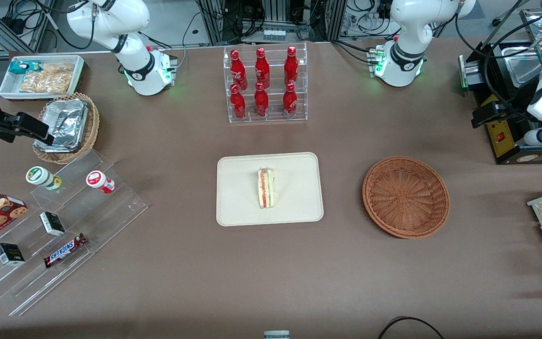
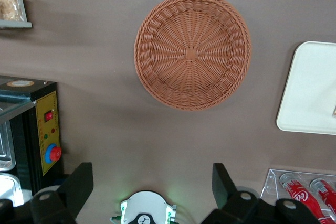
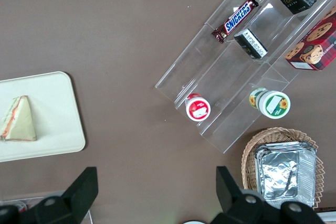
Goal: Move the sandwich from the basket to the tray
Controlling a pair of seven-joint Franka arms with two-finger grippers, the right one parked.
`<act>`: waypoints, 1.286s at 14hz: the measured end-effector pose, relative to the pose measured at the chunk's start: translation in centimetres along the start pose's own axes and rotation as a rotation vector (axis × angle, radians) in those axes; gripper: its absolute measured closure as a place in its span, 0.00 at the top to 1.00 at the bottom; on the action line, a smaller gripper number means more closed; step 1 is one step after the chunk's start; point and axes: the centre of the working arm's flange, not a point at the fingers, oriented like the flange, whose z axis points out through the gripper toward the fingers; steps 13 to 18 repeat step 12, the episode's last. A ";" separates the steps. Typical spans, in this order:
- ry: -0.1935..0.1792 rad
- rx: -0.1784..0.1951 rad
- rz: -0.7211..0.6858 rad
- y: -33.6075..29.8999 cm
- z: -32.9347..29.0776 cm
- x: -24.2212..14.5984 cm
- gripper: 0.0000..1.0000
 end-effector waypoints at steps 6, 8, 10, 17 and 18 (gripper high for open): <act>0.106 -0.013 0.095 -0.1 -1.1 1.1 1.00; 0.109 -0.012 0.106 -0.1 -1.2 1.1 1.00; 0.110 -0.012 0.107 -0.1 -1.3 1.1 1.00; 0.110 -0.012 0.108 -0.1 -1.3 1.1 1.00; 0.110 -0.012 0.108 -0.1 -1.3 1.1 1.00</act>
